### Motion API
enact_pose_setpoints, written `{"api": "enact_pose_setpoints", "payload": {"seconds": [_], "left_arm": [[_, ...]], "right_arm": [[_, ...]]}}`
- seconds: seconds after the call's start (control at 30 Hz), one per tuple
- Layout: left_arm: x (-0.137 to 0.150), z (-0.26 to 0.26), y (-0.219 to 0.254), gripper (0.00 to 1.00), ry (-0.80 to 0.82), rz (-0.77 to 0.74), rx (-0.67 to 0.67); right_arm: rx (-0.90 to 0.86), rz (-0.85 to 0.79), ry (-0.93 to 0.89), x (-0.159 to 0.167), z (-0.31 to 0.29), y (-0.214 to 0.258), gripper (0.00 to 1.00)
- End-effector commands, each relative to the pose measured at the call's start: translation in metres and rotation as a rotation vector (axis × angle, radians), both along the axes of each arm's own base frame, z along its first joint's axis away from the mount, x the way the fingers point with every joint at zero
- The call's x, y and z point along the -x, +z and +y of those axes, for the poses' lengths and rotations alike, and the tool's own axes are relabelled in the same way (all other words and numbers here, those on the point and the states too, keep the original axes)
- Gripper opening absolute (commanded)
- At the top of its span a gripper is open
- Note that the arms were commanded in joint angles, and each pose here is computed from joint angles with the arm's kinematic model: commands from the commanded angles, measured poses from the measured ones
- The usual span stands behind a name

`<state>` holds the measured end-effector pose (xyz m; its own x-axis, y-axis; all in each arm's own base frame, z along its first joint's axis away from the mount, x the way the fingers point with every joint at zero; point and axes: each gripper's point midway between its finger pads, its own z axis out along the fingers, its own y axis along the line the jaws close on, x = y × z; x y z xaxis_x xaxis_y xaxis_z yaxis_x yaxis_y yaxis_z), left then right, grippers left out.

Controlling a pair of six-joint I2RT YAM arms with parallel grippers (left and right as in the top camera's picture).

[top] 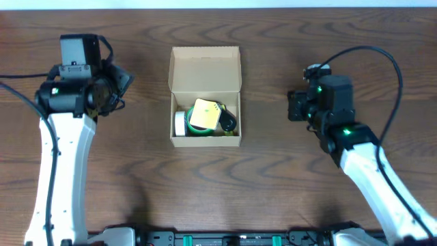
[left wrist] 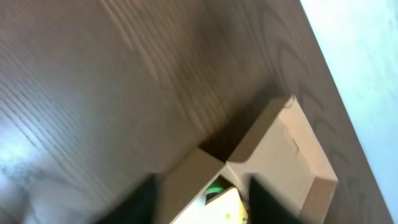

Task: Pack container
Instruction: 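Grasp the box lid flaps with both grippers from either side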

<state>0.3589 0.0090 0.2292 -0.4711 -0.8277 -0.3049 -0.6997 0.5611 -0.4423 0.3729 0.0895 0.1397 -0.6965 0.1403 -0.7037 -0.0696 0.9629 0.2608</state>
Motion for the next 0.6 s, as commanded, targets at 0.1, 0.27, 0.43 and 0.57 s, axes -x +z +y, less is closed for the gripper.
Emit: {"api": "enact_pose_setpoints", "payload": {"seconds": [0.1,0.27,0.43,0.57], "left_arm": [[-0.034,0.006,-0.043,0.06,0.029,0.071,0.008],[-0.064,0.000,-0.078,0.05,-0.036,0.082,0.078],[-0.086,0.002,-0.119,0.05,-0.058,0.107,0.242],[-0.100,-0.011,-0.141,0.06,-0.112,0.099,0.408]], "right_arm": [[-0.198,0.090,-0.092,-0.022,0.016,-0.032,0.01],[-0.325,0.110,-0.113,-0.040,0.021,-0.047,0.01],[-0.473,0.154,-0.131,-0.061,0.020,-0.063,0.01],[-0.549,0.205,-0.119,-0.077,0.031,-0.077,0.01]]}}
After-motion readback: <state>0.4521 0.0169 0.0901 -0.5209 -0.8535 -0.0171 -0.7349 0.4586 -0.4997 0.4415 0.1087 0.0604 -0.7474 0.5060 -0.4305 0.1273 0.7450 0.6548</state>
